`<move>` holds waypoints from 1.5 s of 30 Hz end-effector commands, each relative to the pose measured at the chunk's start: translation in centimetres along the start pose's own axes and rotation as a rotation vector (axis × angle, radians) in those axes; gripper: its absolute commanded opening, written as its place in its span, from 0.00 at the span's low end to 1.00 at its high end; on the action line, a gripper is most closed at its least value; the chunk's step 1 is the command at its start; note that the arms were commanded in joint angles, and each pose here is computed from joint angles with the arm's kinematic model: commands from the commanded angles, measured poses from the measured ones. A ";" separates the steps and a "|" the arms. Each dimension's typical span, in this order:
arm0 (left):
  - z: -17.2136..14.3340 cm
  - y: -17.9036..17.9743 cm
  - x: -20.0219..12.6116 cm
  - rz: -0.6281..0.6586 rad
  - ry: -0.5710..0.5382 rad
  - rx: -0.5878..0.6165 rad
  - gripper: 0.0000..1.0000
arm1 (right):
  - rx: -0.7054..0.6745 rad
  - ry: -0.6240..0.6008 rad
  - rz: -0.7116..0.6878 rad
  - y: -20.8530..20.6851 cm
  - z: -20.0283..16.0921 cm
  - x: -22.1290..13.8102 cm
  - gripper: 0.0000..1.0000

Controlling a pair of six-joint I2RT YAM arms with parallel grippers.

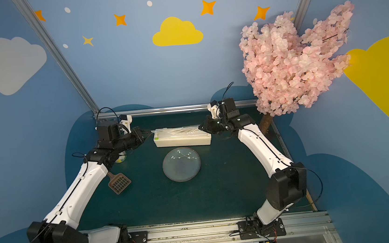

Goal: Wrap the plate with plastic wrap
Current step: Cover the plate with plastic wrap.

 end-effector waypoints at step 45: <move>-16.3 20.7 -2.4 0.434 0.227 -0.241 0.03 | 0.046 0.528 -0.043 -4.0 -23.8 6.9 0.00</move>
Point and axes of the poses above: each gripper's point midway between its finger pads, its own x axis out along the fingers, its own y axis along the line the jaws close on, z = x × y, the point moved 2 cm from there along -x, back along the fingers, and after that the axes turned 15 degrees about -x, right-handed, at the moved point
